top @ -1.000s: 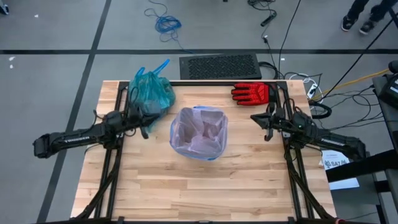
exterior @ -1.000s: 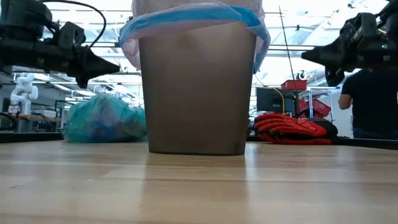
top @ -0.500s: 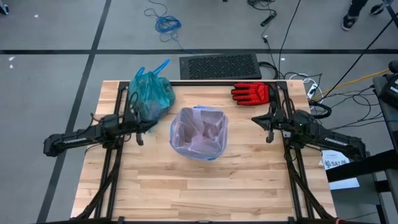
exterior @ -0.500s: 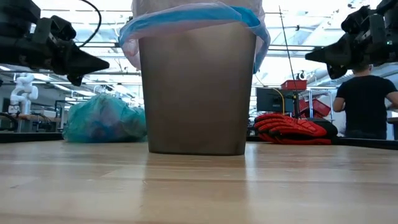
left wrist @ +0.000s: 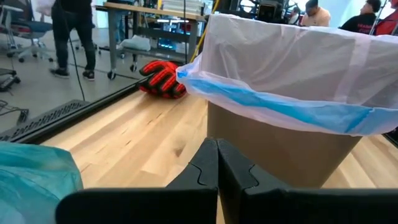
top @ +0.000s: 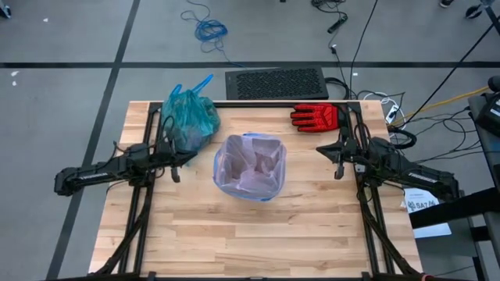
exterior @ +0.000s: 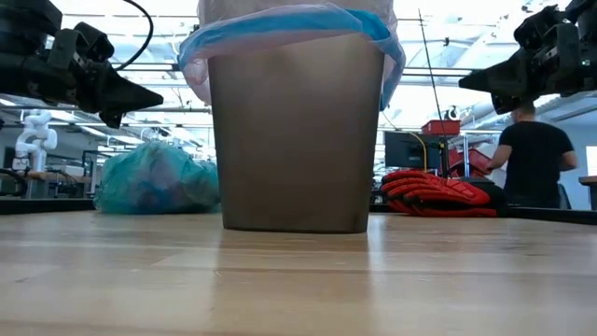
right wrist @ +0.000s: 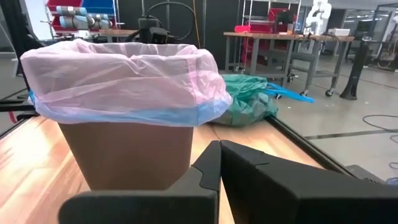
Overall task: Place trash/remove bag and relplace
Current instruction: Return to Home Position
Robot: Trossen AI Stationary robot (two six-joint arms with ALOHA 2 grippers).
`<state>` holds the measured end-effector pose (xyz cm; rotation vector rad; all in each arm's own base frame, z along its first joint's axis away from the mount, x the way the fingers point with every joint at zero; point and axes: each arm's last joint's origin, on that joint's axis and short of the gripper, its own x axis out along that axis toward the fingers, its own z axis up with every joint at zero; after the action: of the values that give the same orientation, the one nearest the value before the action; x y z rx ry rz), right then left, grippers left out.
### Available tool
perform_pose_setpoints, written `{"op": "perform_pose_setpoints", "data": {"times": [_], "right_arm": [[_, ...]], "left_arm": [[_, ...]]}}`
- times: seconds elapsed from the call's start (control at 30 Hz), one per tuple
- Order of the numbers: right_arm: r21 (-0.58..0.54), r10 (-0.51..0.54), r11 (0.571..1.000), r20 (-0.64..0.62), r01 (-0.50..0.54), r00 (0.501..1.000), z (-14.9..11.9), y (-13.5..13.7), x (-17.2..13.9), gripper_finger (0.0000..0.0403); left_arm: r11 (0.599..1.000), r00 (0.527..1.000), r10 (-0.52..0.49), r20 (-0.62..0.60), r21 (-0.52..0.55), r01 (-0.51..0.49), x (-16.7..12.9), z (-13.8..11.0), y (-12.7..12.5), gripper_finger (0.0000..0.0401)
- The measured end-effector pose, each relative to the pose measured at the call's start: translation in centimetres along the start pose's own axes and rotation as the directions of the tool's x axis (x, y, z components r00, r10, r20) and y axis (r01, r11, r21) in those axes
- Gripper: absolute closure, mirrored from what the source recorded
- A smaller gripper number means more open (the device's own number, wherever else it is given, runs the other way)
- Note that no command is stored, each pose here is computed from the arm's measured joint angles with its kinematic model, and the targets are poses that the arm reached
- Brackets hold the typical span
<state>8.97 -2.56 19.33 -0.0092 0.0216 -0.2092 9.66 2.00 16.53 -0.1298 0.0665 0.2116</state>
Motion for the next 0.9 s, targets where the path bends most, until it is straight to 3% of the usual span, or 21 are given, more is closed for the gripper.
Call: {"op": "perform_pose_setpoints", "data": {"times": [0.27, 0.47, 0.9], "right_arm": [[0.082, 0.009, 0.997, -0.164, 0.005, 0.986, -1.6, 0.0, -0.1, 0.0403], [0.228, 0.014, 0.972, -0.298, 0.057, 0.954, -2.9, 0.1, -0.4, 0.0403], [0.256, 0.014, 0.964, -0.297, 0.065, 0.955, -2.9, 0.1, -0.4, 0.0403]], "left_arm": [[1.0, 1.0, 0.0, 0.0, 0.0, 0.0, 0.0, 0.0, 0.0, 0.0401], [1.0, 1.0, 0.0, 0.0, 0.0, 0.0, 0.0, 0.0, 0.0, 0.0401], [1.0, 1.0, 0.0, 0.001, 0.0, 0.0, 0.0, 0.0, 0.0, 0.0401]]}}
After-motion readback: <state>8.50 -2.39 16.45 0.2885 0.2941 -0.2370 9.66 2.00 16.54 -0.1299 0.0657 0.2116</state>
